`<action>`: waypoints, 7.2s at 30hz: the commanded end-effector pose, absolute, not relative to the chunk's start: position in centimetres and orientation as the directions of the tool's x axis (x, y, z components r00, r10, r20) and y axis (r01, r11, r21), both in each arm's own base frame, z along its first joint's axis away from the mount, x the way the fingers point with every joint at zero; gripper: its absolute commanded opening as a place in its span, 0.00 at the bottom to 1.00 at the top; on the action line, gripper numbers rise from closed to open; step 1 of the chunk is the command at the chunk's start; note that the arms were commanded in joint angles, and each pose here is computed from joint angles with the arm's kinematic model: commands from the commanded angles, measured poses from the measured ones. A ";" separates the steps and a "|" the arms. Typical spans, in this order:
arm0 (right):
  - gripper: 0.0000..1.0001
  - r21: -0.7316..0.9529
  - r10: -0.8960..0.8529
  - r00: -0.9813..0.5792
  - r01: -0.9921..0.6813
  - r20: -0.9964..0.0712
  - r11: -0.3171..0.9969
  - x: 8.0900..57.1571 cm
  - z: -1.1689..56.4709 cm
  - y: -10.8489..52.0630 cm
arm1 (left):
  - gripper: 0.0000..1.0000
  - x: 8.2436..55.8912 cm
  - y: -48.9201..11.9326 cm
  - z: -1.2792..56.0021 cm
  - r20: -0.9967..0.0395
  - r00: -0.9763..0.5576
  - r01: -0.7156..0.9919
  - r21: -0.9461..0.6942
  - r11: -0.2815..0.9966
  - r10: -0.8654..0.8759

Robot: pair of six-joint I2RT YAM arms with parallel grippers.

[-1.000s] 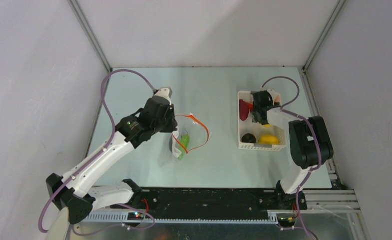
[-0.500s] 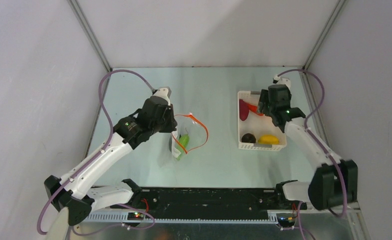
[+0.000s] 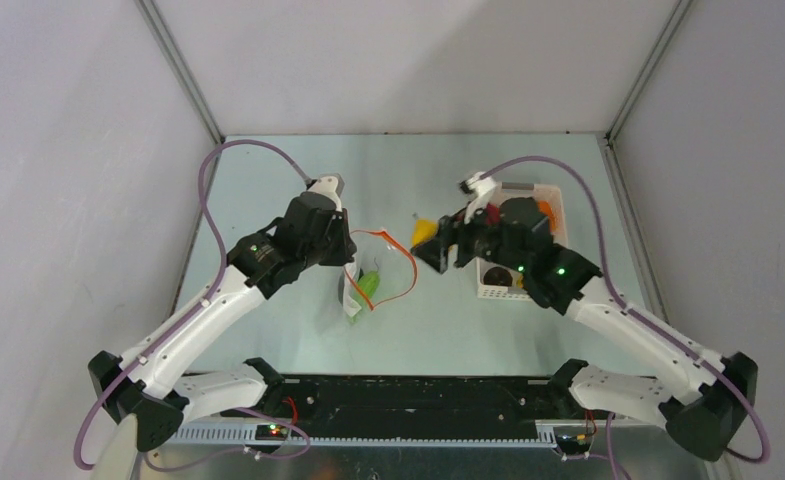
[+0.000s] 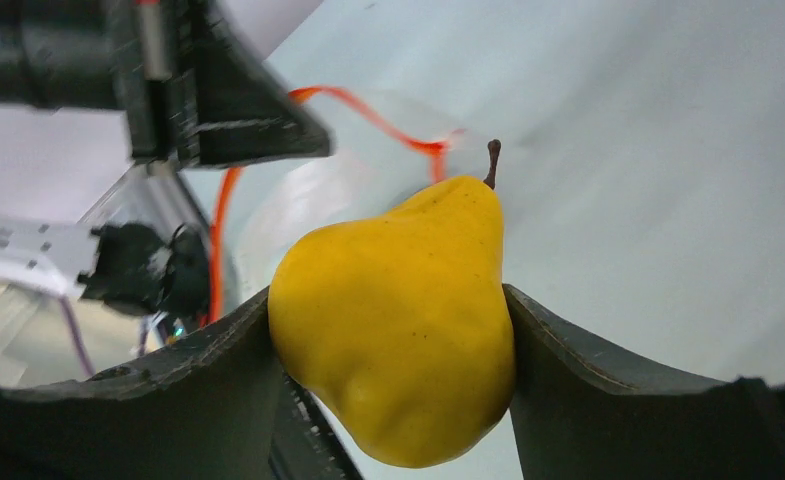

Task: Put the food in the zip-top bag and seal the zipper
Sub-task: Place the fake fruit in the zipper food storage bag, then pick up the fake fruit from the bin, then place the fake fruit in the zipper food storage bag, then adjust the zipper food storage bag at the center of the board.

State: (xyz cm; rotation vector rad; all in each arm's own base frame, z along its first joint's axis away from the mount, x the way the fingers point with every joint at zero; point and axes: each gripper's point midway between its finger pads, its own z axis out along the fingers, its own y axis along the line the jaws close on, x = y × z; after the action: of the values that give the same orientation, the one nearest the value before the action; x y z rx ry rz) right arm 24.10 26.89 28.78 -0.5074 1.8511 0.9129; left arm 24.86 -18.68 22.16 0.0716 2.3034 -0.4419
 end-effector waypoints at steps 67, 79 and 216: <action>0.97 0.032 0.208 -0.924 0.209 -0.321 0.977 28.4 9.2 4.4 | 0.00 24.3 -20.3 22.2 -0.687 -0.724 0.253 -0.340 0.906 -0.056; 0.95 -0.056 0.203 -0.961 0.217 -0.187 0.975 27.5 4.7 3.4 | 0.00 24.4 -20.2 21.9 -0.685 -0.727 0.248 -0.330 0.911 -0.051; 0.98 0.491 0.289 -0.511 -0.319 -0.810 0.811 25.8 27.5 18.3 | 0.00 24.0 -20.4 24.4 -0.752 -0.656 0.330 -0.354 0.875 -0.056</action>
State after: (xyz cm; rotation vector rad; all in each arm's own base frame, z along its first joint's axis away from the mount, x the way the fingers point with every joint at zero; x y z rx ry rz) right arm 26.17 16.59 25.55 0.1669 2.0509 0.6480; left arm 23.45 -21.61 24.87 0.2154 2.2038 -0.6739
